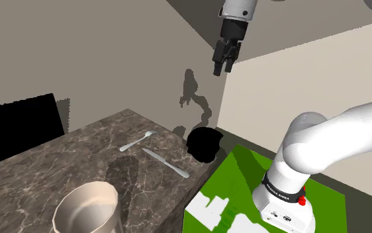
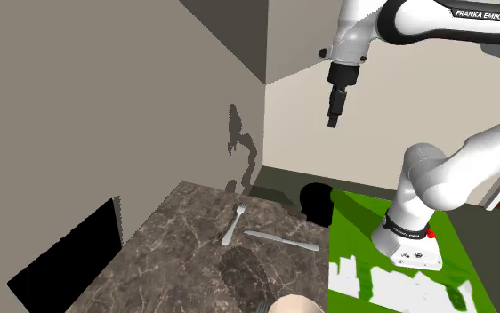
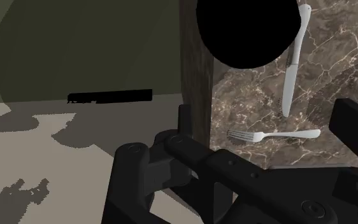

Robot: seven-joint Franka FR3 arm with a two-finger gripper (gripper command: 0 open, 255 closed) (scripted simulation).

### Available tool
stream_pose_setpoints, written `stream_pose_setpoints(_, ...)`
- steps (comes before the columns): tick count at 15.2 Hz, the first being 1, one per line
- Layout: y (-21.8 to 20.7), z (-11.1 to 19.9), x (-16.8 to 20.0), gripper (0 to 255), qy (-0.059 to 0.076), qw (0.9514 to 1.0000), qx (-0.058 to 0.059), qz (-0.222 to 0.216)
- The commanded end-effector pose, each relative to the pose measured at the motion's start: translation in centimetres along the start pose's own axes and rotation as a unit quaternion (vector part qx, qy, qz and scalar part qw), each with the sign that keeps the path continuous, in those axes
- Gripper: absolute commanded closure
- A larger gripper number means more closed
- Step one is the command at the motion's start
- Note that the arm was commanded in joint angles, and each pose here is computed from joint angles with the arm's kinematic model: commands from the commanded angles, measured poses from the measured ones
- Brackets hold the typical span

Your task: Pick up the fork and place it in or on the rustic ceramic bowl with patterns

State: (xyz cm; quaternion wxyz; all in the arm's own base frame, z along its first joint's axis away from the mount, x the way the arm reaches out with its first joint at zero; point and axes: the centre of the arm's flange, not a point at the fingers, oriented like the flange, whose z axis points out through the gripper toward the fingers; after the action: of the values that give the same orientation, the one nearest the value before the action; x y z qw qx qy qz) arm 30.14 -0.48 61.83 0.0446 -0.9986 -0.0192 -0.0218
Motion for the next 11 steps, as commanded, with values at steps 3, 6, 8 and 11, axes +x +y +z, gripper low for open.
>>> stream_pose_setpoints(3,0.1,1.7,2.3,0,-0.008,0.9993,-0.001,-0.037)
stream_pose_setpoints(6,-0.1,4.2,5.7,0,-0.02,0.9956,-0.003,-0.091)
stream_pose_setpoints(8,-0.5,6.0,7.8,0,-0.028,0.9914,-0.004,-0.128)
stream_pose_setpoints(11,-1.3,8.7,11.0,0,-0.039,0.9825,-0.005,-0.182)
